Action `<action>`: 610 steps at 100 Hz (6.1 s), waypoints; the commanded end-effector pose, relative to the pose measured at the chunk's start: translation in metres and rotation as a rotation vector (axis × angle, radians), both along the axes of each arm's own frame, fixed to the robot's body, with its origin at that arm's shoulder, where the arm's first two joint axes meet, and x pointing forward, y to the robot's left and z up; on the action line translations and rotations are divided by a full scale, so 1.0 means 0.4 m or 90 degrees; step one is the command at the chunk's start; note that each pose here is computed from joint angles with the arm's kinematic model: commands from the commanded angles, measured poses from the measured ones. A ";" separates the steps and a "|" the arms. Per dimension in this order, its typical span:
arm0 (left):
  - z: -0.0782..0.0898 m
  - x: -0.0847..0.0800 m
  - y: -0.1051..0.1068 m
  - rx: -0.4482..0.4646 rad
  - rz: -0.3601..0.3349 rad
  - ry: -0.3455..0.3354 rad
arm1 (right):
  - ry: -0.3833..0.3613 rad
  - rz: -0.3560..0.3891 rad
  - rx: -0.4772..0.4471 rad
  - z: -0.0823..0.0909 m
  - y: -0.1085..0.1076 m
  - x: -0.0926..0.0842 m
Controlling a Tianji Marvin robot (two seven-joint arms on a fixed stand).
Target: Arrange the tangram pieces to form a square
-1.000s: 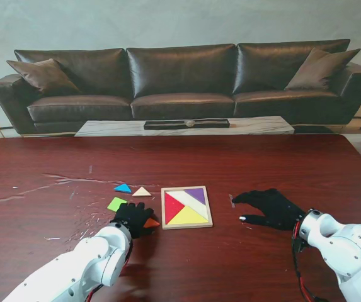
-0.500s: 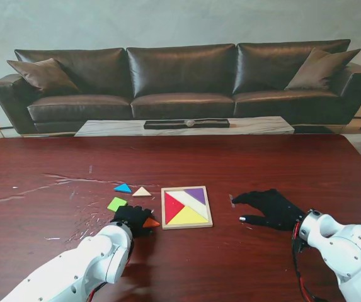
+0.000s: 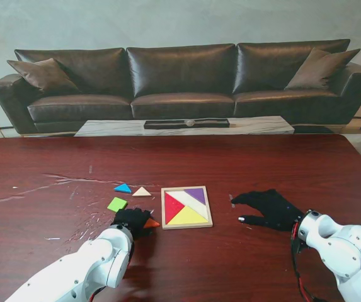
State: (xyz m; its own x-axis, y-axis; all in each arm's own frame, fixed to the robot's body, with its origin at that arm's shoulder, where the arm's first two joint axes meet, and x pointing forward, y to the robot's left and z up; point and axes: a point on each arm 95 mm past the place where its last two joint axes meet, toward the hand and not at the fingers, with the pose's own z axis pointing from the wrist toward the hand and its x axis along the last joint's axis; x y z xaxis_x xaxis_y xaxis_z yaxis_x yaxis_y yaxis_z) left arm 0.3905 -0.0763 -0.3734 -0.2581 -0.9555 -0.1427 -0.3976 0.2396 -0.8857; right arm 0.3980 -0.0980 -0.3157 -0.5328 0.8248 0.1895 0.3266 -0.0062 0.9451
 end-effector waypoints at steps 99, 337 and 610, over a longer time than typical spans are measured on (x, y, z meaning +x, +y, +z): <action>-0.103 0.004 0.041 0.056 -0.019 0.029 | -0.006 -0.002 -0.007 0.001 0.003 -0.006; 0.096 0.260 -0.169 -0.140 -0.125 -0.030 | 0.009 -0.012 -0.032 -0.011 -0.007 -0.012; 0.070 0.348 -0.161 -0.077 -0.079 0.035 | 0.034 -0.021 -0.048 -0.027 -0.013 -0.017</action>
